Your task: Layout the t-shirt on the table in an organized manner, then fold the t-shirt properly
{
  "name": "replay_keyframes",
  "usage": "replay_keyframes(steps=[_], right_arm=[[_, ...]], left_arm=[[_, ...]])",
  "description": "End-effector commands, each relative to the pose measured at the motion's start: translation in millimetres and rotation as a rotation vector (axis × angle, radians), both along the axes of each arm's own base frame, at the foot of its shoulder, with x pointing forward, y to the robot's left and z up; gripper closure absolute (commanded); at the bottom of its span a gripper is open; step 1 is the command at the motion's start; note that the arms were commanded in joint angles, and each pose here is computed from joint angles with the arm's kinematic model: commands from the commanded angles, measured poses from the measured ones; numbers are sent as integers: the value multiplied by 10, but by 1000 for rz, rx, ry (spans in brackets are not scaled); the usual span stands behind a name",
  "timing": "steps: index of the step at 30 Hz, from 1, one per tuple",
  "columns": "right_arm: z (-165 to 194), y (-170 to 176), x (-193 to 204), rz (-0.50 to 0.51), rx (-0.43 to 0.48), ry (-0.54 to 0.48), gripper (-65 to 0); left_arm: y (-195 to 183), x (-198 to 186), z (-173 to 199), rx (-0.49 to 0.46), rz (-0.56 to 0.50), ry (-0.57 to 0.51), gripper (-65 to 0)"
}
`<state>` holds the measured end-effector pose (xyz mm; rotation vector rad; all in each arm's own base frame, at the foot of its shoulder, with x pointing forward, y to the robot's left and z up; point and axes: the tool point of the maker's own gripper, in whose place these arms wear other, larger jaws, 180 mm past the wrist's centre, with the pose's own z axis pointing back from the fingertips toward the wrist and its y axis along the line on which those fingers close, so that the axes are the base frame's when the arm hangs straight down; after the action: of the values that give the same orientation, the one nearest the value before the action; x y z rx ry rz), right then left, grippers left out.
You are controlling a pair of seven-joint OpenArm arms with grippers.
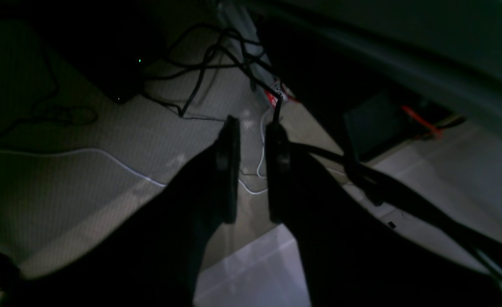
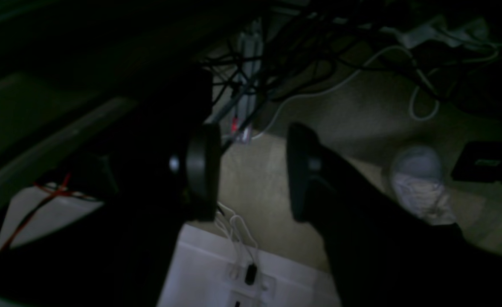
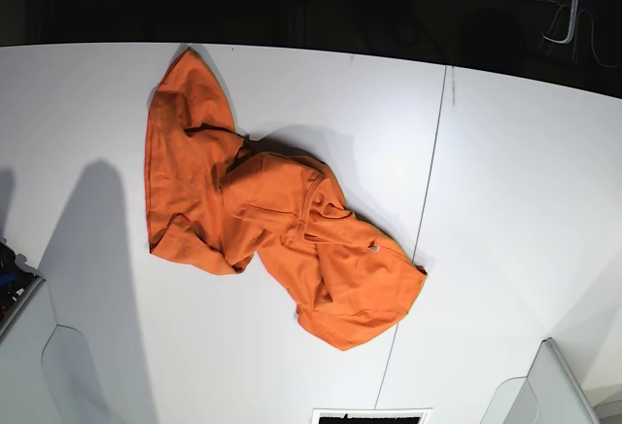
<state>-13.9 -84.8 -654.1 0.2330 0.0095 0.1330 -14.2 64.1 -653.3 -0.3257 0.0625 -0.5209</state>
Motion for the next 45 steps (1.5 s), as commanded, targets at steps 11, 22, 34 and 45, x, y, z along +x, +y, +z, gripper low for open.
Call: replay_keyframes(steps=[11,22,34,45], right_arm=[[2,-28,-6,2,-6,-9,-261],[24,-37,-128,34,-8,-9,-261],[658,103,-348,118,193,-166,-261],[1843,54,36,233,290,-463,-261]], left_arm=[[-60,47,11,-24,6,-18,-138],[-162,-85,52,-55,7,-23,-138],[-357,-217,545,-152,-5,-168,-138],[251,913,1983,-193,160,-626,-260]])
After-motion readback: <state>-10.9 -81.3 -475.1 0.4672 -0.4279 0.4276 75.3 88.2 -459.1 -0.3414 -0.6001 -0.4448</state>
